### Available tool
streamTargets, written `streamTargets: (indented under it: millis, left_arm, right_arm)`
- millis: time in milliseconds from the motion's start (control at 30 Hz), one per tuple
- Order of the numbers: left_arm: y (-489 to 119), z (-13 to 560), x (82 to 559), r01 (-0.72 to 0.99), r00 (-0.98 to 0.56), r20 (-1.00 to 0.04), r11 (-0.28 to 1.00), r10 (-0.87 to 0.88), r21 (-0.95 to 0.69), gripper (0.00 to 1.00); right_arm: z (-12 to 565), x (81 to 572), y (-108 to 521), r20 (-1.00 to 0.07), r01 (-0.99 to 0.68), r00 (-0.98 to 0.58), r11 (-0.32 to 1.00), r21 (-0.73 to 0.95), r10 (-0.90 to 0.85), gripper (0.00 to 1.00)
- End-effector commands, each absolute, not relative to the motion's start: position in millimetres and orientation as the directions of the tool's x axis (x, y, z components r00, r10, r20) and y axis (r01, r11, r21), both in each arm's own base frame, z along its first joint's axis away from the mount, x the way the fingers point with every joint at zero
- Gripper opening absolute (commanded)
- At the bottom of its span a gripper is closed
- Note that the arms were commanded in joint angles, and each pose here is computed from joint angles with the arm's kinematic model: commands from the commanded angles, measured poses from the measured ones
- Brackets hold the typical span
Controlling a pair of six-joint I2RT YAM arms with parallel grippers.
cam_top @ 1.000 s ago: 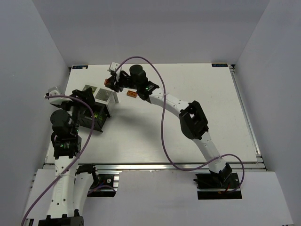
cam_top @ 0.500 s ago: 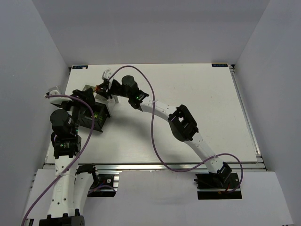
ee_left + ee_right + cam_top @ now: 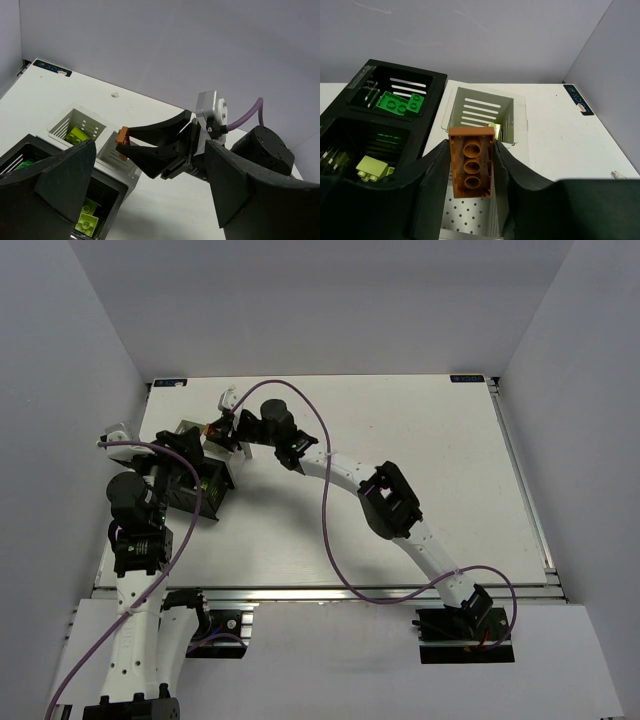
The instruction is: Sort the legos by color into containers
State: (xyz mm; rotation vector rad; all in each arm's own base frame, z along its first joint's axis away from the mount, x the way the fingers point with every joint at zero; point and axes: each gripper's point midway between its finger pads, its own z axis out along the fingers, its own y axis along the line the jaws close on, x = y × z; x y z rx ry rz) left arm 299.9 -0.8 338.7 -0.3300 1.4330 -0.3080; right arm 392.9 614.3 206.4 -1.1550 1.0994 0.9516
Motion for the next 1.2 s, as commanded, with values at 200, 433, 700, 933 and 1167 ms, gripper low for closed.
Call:
streamTargets:
  millis: [200,433,700,933,1167]
  left_arm:
    - [-2.4,344.8,298.7,0.029,0.123,-0.909,0.917,-0.398,-0.398,0.98]
    - [-3.9,343.9,299.1,0.036,0.118,-0.909,0.917,-0.399,-0.397,0.98]
    - [-5.3,340.6,300.8,0.040,0.105,-0.911,0.917,-0.399,-0.397,0.98]
    - [-10.1,346.3,302.2,0.075,0.117,-0.906,0.913,-0.407,-0.401,0.98]
    - [-11.6,346.7,302.5,0.083,0.116,-0.904,0.911,-0.411,-0.403,0.98]
  right_arm:
    - [268.2,393.0,603.0,-0.962,-0.959,0.258,0.147,-0.244,0.086,0.46]
    - [270.7,392.1,592.3,-0.969,-0.966,0.239,0.116,-0.230,0.068,0.67]
    - [291.8,422.1,562.2,-0.962,-0.952,0.271,0.162,-0.261,0.037,0.89]
    - [278.7,486.1,475.6,-0.983,-0.961,0.178,0.207,-0.184,-0.046,0.89]
    - [211.5,510.6,445.9,-0.968,-0.935,0.147,0.290,-0.204,-0.206,0.89]
